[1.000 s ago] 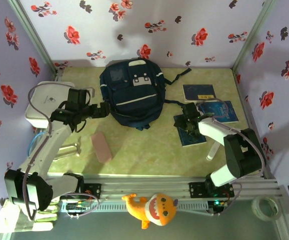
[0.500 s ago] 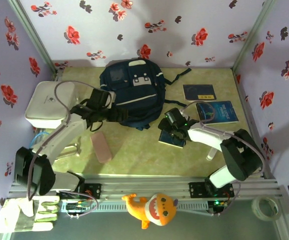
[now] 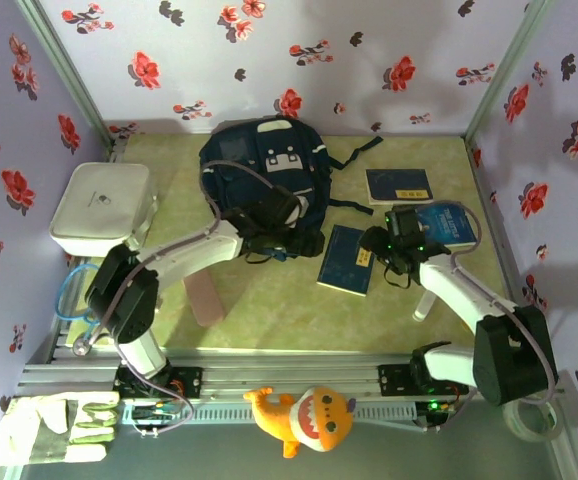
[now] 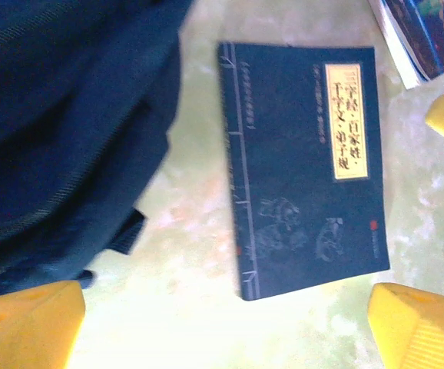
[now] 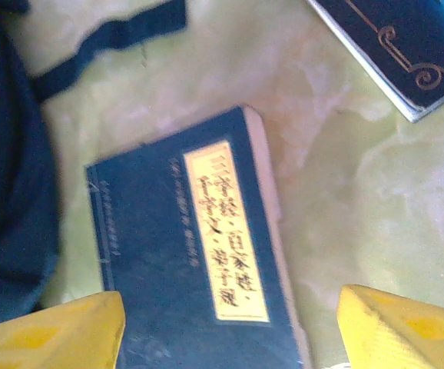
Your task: Pack the student bag
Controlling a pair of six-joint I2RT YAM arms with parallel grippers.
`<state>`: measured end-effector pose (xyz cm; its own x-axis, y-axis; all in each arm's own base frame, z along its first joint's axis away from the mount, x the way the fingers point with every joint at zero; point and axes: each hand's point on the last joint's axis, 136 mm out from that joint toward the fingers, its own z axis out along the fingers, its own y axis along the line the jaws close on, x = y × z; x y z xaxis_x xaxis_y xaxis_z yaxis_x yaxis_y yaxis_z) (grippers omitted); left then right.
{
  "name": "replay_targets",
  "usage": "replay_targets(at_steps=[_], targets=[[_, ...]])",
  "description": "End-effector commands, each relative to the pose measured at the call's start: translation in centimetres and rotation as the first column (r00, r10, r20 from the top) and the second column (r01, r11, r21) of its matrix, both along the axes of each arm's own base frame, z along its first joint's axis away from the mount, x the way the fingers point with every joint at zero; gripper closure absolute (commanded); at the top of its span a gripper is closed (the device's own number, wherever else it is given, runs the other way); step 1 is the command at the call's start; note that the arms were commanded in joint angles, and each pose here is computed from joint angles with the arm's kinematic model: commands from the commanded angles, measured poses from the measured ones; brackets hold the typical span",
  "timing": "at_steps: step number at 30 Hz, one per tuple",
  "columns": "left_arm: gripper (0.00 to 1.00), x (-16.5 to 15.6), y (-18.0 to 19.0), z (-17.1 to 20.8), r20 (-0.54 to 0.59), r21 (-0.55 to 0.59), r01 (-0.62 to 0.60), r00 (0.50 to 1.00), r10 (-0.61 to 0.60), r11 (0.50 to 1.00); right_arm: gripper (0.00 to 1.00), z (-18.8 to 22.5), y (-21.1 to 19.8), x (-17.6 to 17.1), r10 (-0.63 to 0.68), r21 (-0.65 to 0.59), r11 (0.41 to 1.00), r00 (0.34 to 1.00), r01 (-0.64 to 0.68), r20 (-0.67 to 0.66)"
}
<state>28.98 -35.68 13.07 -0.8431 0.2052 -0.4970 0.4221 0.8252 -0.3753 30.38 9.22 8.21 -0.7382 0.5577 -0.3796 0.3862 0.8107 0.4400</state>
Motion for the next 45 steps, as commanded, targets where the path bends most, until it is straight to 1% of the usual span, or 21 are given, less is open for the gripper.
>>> replay_targets(at_steps=[1, 4, 9, 15, 22, 33, 38, 42, 45], targets=[[0.08, 0.1, -2.9, 0.1, -0.006, -0.066, -0.007, 1.0, 0.007, 0.998, 0.29, -1.8, 0.1, -1.2, 0.09, 0.005, 0.996, 0.994, -0.089, -0.07], [0.14, -0.2, -4.3, -1.2, -0.018, -0.035, 0.018, 1.0, -0.019, 0.999, 0.36, -2.9, 0.4, -1.1, 0.117, 0.035, 0.993, 0.988, -0.114, -0.101], [0.21, -0.1, -5.9, -3.3, -0.002, 0.075, 0.065, 0.998, -0.065, 0.995, 0.47, -4.5, 0.7, -0.6, 0.148, 0.05, 0.989, 0.979, -0.142, -0.14], [0.3, 0.1, -6.7, -5.8, -0.006, 0.171, 0.11, 0.994, -0.111, 0.979, 0.53, -5.5, 0.8, -0.3, 0.183, 0.062, 0.982, 0.972, -0.176, -0.148], [0.34, 0.4, -7.3, -8.5, -0.042, 0.236, 0.151, 0.989, -0.145, 0.96, 0.6, -5.8, 0.7, 0.0, 0.208, 0.06, 0.978, 0.968, -0.202, -0.139], [0.37, -0.7, -7.8, -12.1, -0.106, 0.323, 0.209, 0.977, -0.184, 0.923, 0.64, -5.9, 1.2, 0.3, 0.236, 0.096, 0.97, 0.964, -0.225, -0.123], [0.39, -1.3, -7.3, -13.7, -0.131, 0.374, 0.224, 0.973, -0.188, 0.9, 0.64, -5.5, 1.6, 0.0, 0.255, 0.119, 0.963, 0.957, -0.24, -0.137], [0.41, -1.7, -6.9, -14.6, -0.149, 0.393, 0.23, 0.971, -0.185, 0.89, 0.65, -4.7, 1.9, -0.2, 0.269, 0.133, 0.958, 0.955, -0.253, -0.126], [0.42, -1.9, -6.7, -15.0, -0.158, 0.401, 0.232, 0.97, -0.182, 0.886, 0.7, -3.9, 2.2, -0.2, 0.28, 0.145, 0.954, 0.954, -0.264, -0.106]])
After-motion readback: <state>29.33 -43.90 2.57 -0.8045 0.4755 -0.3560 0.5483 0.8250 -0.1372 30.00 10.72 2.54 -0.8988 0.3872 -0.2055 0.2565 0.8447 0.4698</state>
